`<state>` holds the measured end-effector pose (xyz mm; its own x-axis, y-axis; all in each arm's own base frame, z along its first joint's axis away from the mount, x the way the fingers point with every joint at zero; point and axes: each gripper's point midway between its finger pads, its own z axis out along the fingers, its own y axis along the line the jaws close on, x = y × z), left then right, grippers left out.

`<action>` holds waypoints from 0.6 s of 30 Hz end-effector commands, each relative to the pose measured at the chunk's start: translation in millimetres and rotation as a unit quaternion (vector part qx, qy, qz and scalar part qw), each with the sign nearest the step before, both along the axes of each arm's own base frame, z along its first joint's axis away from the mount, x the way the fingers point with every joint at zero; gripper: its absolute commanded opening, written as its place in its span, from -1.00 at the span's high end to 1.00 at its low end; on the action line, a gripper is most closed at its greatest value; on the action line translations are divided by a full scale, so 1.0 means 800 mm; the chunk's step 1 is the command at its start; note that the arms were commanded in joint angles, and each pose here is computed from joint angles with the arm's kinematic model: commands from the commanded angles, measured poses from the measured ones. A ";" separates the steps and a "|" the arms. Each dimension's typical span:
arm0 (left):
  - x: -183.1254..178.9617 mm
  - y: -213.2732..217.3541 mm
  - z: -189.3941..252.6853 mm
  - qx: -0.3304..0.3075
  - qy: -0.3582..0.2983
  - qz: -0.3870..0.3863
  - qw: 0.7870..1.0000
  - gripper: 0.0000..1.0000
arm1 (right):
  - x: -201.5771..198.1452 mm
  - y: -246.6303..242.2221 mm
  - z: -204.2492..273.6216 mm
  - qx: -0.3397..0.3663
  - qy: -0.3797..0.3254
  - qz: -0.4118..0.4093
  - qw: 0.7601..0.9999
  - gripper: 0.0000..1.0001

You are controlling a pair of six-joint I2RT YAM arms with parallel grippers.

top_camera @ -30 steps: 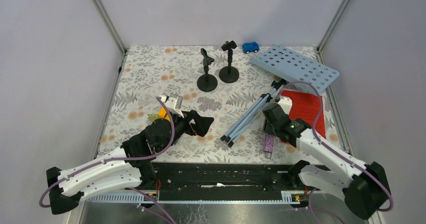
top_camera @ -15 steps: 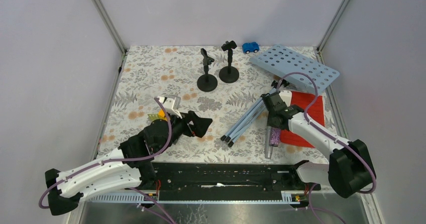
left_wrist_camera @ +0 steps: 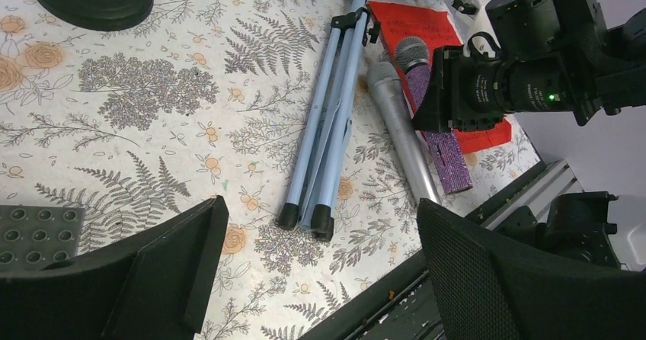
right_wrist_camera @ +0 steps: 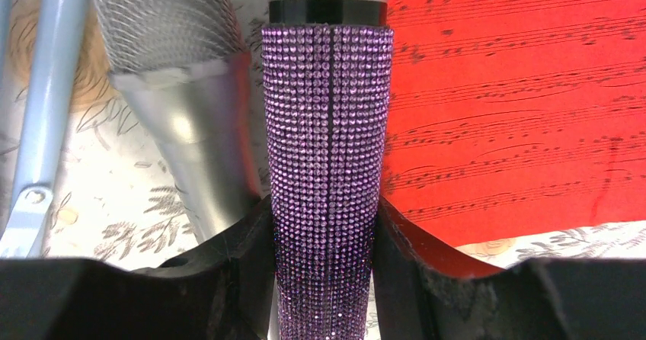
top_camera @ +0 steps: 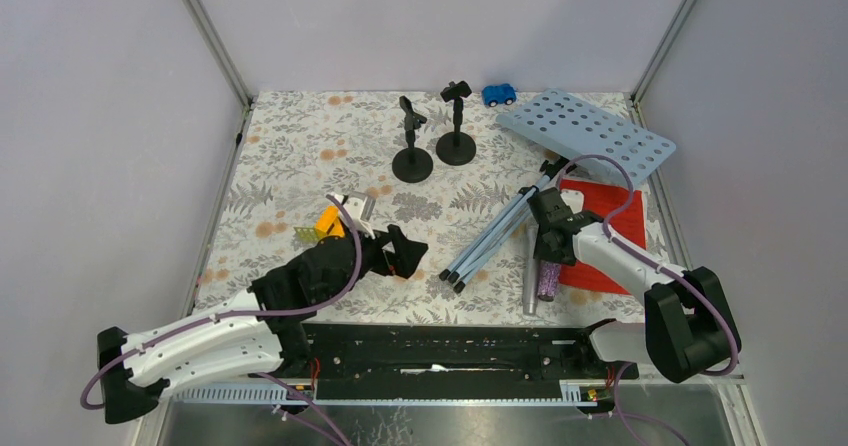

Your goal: Pack up the instrument practice props

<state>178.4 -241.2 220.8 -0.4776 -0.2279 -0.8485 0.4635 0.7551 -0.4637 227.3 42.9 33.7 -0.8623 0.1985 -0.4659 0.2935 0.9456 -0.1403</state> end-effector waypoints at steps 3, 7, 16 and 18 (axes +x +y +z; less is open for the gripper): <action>0.003 -0.017 0.002 -0.029 -0.006 -0.010 1.000 -0.97 | -0.002 0.034 -0.006 0.067 0.015 0.049 0.996 0.66; 0.000 -0.020 -0.003 -0.026 0.000 -0.018 1.000 -0.97 | -0.005 0.038 -0.008 0.076 0.022 0.051 0.996 0.13; 0.003 0.001 -0.003 -0.027 -0.006 0.013 1.000 -0.97 | -0.008 0.035 -0.004 0.074 0.018 0.045 0.996 -0.40; 0.005 0.007 -0.005 -0.030 -0.007 0.025 0.999 -0.97 | -0.005 0.036 0.005 0.077 0.009 0.045 0.996 -0.43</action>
